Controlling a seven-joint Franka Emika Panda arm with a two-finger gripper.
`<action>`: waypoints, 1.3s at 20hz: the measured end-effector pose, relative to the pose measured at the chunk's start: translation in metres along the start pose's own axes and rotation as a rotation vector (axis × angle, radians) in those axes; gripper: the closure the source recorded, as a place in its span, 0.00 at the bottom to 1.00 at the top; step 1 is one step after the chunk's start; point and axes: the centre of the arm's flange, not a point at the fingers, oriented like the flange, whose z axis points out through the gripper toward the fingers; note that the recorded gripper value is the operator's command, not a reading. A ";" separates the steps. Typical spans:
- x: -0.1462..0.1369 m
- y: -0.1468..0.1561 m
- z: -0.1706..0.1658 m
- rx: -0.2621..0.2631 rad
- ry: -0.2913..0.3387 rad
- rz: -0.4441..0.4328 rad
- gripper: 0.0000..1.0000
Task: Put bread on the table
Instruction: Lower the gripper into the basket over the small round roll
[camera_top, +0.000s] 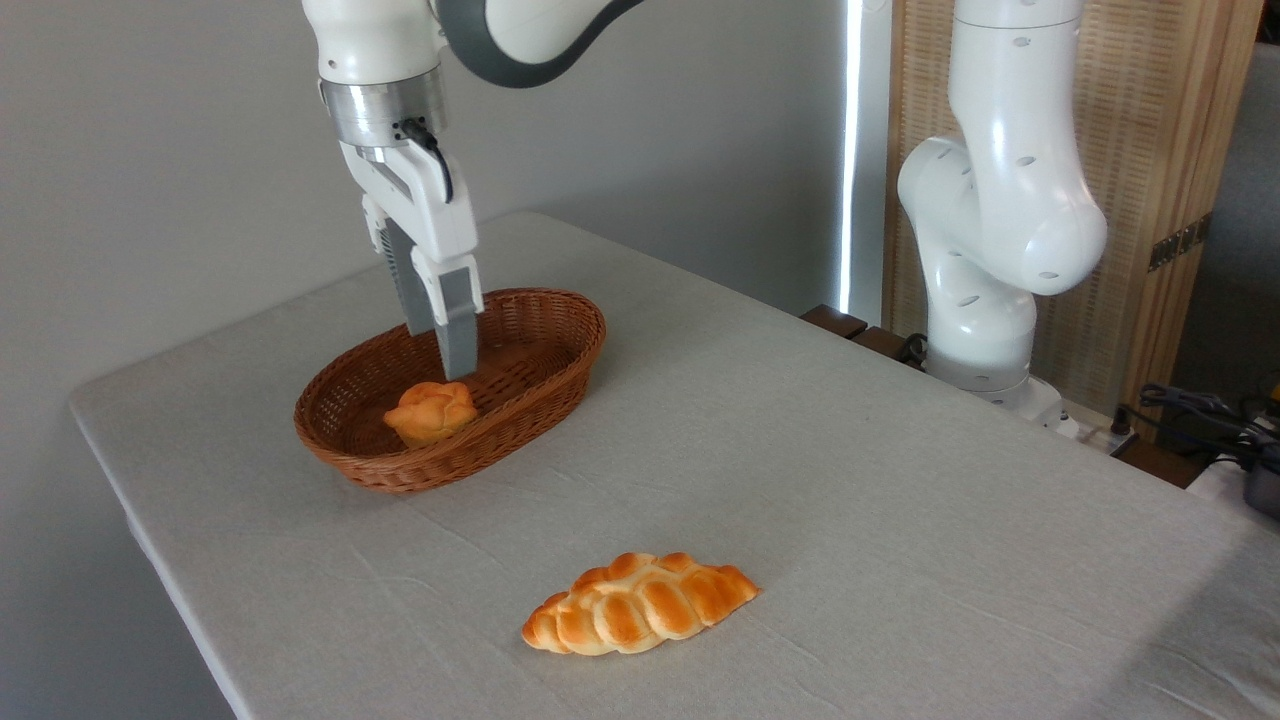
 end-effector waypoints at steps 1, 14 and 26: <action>0.007 0.009 0.005 0.000 0.007 -0.001 0.00; 0.050 0.042 0.092 -0.031 -0.029 0.003 0.00; 0.050 0.038 0.113 0.002 -0.084 0.034 0.71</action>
